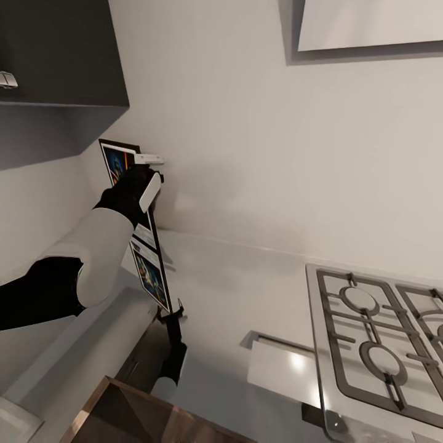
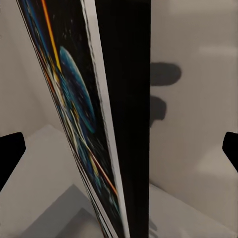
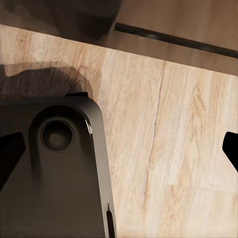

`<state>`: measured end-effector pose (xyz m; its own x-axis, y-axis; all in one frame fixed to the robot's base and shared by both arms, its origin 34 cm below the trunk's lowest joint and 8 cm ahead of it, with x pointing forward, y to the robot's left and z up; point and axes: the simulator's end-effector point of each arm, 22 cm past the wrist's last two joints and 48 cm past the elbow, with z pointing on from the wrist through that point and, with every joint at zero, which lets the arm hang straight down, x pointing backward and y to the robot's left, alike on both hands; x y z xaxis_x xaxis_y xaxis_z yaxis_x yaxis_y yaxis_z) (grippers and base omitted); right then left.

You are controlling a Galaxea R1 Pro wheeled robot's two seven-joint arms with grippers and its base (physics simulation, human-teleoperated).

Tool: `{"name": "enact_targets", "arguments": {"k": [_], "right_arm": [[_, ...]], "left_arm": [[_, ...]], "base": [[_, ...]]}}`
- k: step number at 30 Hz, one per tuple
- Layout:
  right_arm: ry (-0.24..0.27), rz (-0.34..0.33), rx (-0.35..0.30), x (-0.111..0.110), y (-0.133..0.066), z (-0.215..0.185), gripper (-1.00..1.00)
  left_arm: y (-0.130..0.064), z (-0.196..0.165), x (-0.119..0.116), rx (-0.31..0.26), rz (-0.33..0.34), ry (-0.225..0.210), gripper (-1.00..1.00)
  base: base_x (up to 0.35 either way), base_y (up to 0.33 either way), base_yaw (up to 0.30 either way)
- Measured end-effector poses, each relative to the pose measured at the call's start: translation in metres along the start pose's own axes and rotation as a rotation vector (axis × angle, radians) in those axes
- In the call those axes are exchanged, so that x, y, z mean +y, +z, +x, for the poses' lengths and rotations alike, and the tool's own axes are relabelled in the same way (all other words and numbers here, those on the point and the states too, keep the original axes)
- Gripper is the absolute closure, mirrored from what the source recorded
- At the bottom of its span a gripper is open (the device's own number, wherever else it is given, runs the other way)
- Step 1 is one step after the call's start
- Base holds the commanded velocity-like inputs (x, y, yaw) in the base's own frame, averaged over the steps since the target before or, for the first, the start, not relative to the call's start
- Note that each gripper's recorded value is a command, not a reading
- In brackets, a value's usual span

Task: Pick up the poster from the kitchen countertop and hang it on one of the wall nails in the kitchen.

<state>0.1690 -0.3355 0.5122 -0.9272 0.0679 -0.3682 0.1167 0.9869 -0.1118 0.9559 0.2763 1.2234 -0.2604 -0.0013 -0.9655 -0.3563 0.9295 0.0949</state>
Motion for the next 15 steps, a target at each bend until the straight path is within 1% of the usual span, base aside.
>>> {"name": "enact_targets", "arguments": {"k": [15], "right_arm": [[0.000, 0.001, 0.004, -0.0003, -0.0004, 0.0013, -1.00]], "left_arm": [[-0.0004, -0.0069, 0.0022, -0.016, -0.002, -0.011, -1.00]], "base": [[0.000, 0.000, 0.000]]}}
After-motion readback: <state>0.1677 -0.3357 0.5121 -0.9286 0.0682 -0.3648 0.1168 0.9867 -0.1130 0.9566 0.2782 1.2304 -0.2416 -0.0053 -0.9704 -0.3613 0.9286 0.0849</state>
